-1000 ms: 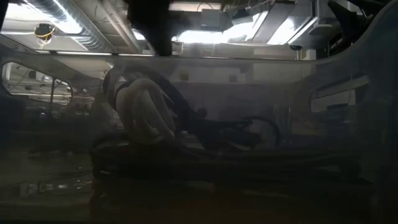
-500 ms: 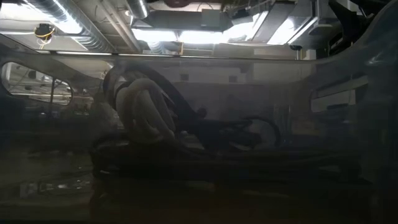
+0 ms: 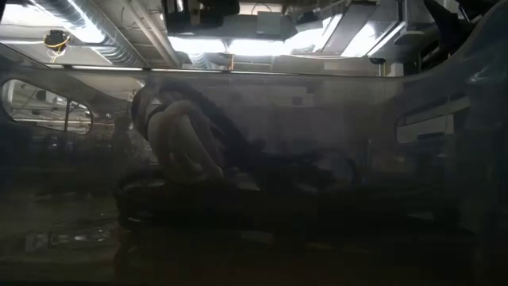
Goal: Pick and place USB-C Cables
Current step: Put the white charger cable into the black bin, then put the black charger cable into the black bin
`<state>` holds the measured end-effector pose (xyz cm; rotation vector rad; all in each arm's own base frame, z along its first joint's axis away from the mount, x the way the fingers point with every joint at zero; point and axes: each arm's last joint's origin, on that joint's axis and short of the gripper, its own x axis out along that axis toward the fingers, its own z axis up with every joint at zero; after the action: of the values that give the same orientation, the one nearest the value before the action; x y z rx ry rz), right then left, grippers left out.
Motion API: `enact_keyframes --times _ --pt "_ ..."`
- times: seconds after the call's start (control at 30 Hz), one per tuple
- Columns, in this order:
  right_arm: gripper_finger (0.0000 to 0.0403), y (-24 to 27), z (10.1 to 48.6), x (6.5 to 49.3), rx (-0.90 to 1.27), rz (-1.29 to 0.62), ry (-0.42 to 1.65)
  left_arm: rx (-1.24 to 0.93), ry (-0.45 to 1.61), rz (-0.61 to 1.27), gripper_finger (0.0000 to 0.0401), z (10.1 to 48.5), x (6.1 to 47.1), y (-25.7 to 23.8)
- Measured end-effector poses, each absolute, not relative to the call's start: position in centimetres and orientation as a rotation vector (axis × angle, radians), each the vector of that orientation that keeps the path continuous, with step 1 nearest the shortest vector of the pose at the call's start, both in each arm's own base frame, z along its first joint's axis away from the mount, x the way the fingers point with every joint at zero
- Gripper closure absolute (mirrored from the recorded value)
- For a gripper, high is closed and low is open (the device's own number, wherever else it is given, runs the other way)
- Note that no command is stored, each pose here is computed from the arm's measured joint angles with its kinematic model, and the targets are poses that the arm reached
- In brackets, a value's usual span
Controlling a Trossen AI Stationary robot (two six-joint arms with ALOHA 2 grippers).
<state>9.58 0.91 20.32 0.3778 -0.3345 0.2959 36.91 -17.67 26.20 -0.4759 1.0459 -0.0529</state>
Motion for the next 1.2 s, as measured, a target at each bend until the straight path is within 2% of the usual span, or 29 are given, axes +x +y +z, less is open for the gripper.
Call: enact_keyframes --times 0.13,0.27,0.53,0.7,0.8,0.87,1.0,1.2 --pt "0.0305 0.9 20.3 9.6 0.375 0.3 -0.334 -0.458 1.07 -0.056 0.031 26.1 37.0 -17.0" --pt "0.0305 0.9 20.3 9.6 0.374 0.3 -0.334 -0.37 1.221 0.002 0.0312 26.3 36.1 -14.8" --pt "0.0305 0.9 20.3 9.6 0.379 0.298 -0.329 -0.021 1.537 0.577 0.0312 28.2 30.9 -8.1" --pt "0.0305 0.9 20.3 9.6 0.378 0.297 -0.329 -0.082 1.448 0.65 0.0312 30.0 27.9 -4.5" --pt "0.0305 0.9 20.2 9.6 0.382 0.292 -0.318 -0.15 1.461 0.761 0.0312 30.1 24.1 -1.8" --pt "0.0305 0.9 20.1 9.7 0.384 0.285 -0.312 -0.25 1.385 0.787 0.0312 29.8 21.9 -0.3" --pt "0.0305 0.8 20.1 9.7 0.383 0.269 -0.32 -0.458 1.276 0.727 0.0312 27.1 18.6 0.9" --pt "0.0305 0.8 20.4 9.6 0.343 0.259 -0.358 -0.607 1.013 0.512 0.0312 23.0 19.7 0.8"
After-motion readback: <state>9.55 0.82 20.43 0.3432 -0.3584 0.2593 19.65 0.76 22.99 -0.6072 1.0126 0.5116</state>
